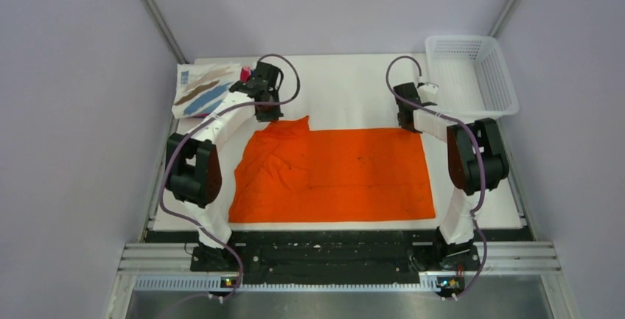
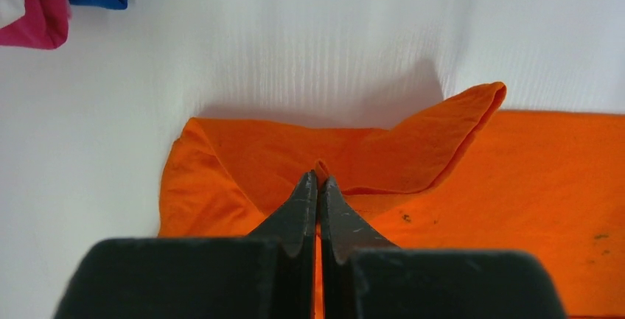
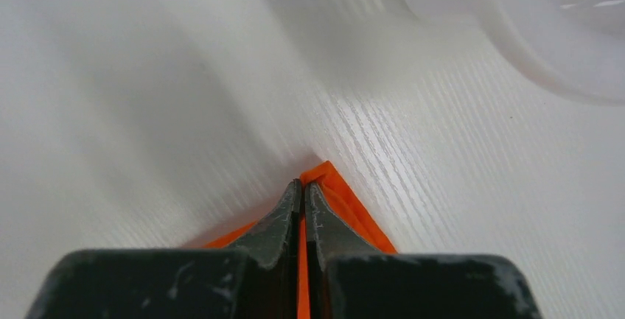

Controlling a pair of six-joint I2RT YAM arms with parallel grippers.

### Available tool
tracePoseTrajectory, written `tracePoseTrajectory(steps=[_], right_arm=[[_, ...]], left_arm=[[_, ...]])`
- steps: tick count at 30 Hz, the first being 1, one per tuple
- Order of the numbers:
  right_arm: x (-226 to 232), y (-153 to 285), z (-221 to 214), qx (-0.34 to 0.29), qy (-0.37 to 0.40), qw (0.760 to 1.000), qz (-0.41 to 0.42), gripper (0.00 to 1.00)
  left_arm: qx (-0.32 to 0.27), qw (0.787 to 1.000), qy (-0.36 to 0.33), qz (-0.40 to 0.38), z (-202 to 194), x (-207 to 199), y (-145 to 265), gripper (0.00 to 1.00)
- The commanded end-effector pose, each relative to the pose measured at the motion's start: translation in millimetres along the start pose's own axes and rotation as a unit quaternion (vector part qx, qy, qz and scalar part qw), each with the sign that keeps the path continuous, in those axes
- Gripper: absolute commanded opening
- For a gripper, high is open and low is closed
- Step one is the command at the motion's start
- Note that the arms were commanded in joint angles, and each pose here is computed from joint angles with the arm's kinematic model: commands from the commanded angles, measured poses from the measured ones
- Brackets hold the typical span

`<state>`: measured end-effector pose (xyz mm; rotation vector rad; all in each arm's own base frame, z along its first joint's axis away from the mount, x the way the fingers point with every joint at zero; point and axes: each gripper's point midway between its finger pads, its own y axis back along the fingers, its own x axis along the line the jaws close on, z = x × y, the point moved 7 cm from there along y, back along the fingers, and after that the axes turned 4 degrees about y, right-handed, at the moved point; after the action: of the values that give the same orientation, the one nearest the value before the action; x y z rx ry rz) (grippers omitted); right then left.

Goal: Fold and stack the t-shirts
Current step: Grab the side of the flattened tshirt furthest away from the robot with both arms, then fold the other side of the tshirt into a rectangle

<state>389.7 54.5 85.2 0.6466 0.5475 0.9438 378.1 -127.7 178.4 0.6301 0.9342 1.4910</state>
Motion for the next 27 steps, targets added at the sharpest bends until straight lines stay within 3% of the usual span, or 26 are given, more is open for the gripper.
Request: tracePoseTrajectory(steps=[1,5,10,19,27], right_arm=[[-5,38,32,-0.079,-0.018,0.996,0.037,0.00],[-11,70,26,-0.110,-0.014,0.991,0.075,0.00],[-26,93,3,-0.098,-0.021,0.992,0.081,0.00],[-59,111,-27,-0.080,-0.034,0.994,0.074,0.00],[-67,119,-33,-0.075,-0.033,0.993,0.083,0.00]], left_arm=[[-0.043,0.999,0.009,-0.032,3,-5,26,0.00],[-0.051,0.998,0.014,-0.039,-10,0,39,0.00],[-0.052,0.998,0.027,-0.027,-34,11,50,0.00],[-0.033,0.997,0.061,-0.018,-85,36,73,0.00],[-0.029,0.996,0.079,-0.015,-102,47,95,0.00]])
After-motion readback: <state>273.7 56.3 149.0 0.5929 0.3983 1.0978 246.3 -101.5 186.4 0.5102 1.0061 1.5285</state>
